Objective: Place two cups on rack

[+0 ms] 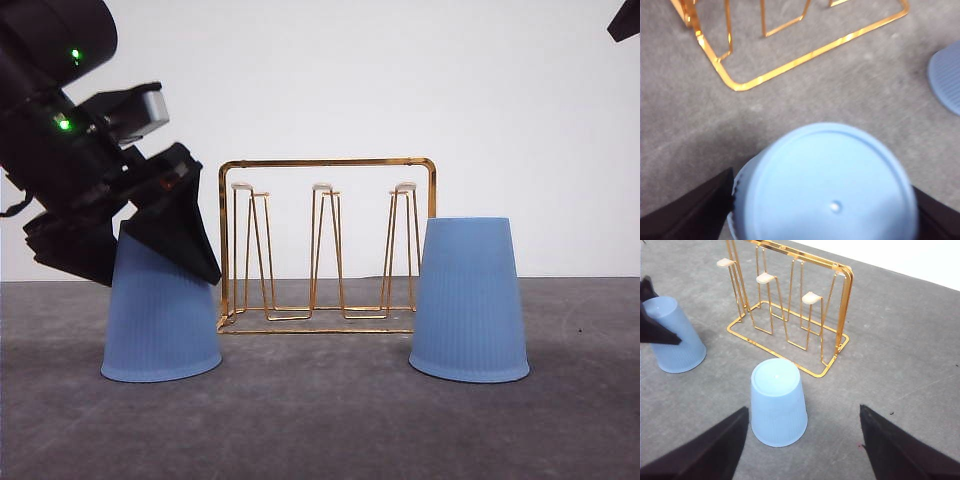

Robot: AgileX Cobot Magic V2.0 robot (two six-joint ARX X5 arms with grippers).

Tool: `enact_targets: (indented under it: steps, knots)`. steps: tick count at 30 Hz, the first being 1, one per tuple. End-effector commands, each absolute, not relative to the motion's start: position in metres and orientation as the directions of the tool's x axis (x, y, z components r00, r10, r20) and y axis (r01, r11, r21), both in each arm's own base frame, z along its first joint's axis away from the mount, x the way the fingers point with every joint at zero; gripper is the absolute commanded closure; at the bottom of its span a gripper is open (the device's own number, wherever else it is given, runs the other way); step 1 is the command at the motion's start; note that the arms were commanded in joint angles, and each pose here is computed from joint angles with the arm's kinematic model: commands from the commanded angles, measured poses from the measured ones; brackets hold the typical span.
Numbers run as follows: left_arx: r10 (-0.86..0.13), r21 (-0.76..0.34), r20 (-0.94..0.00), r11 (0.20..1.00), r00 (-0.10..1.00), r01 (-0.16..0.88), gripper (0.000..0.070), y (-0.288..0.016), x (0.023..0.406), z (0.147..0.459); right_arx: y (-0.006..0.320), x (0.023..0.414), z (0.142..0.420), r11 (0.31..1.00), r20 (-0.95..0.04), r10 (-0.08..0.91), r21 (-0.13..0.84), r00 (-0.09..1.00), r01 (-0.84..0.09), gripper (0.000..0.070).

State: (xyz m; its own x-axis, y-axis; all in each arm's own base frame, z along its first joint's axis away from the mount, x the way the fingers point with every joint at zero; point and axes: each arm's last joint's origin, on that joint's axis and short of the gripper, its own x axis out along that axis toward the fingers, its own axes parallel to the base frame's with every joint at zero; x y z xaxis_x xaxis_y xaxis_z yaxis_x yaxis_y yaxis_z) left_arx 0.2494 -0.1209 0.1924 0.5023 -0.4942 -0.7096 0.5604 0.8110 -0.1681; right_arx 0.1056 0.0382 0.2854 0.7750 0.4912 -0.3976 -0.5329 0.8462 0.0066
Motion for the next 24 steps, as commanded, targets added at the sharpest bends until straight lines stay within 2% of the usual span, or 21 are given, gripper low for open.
enact_targets:
  steps: [1, 5, 7, 14, 20, 24]
  knots:
    - [-0.500, -0.164, -0.701, 0.807, 0.508, 0.568, 0.0177, -0.125, 0.253, 0.195, 0.039, 0.106, 0.289, 0.843, -0.382, 0.498, -0.001, 0.779, -0.539, 0.0247]
    - [-0.500, -0.164, -0.702, 0.807, 0.508, 0.567, 0.0357, -0.125, 0.253, 0.196, 0.039, 0.106, 0.289, 0.843, -0.382, 0.498, -0.001, 0.779, -0.539, 0.0247]
    - [-0.502, -0.165, -0.697, 0.807, 0.513, 0.567, 0.0392, -0.125, 0.253, 0.199, 0.039, 0.106, 0.289, 0.842, -0.382, 0.498, 0.000, 0.778, -0.539, 0.0247]
    - [-0.516, -0.195, -0.661, 0.819, 0.545, 0.540, 0.0394, -0.125, 0.253, 0.228, 0.039, 0.106, 0.289, 0.842, -0.382, 0.498, 0.000, 0.778, -0.539, 0.0247]
    - [-0.468, -0.179, -0.712, 0.841, 0.523, 0.510, 0.0394, -0.125, 0.256, 0.267, 0.039, 0.106, 0.289, 0.842, -0.382, 0.498, 0.000, 0.778, -0.539, 0.0247]
    - [-0.429, -0.145, -0.715, 0.864, 0.553, 0.482, 0.0393, -0.125, 0.258, 0.299, 0.039, 0.106, 0.289, 0.842, -0.382, 0.498, 0.000, 0.778, -0.539, 0.0247]
